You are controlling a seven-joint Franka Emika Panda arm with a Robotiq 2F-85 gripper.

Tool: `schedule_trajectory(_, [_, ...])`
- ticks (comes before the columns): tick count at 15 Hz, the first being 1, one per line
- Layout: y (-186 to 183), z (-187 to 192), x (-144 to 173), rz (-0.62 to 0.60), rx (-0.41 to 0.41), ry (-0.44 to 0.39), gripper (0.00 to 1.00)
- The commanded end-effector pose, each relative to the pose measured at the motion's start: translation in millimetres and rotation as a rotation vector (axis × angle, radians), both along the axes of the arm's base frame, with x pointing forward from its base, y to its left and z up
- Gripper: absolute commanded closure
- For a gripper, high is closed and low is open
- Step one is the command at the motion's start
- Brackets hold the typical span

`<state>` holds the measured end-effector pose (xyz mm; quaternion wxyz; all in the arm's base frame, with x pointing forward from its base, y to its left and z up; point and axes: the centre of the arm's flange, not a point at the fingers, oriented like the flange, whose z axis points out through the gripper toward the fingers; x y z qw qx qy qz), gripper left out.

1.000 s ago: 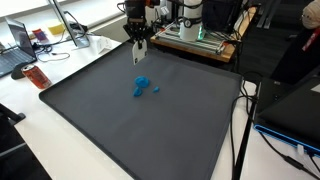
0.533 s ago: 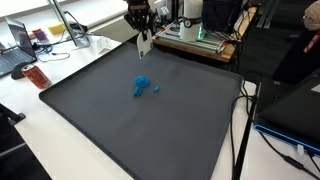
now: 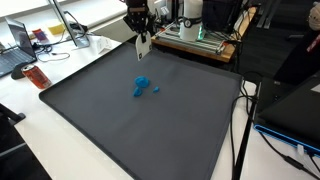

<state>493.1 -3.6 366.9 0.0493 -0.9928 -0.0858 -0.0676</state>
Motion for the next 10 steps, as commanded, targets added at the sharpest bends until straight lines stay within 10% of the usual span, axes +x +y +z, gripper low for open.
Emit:
schedule_trajectory(1, [4.4, -22.3, 7.0, -0.046, -0.029, -0.030, 0.99])
schedule_trajectory(10, [10.6, -85.3, 20.4, -0.123, -0.122, -0.021, 0.99])
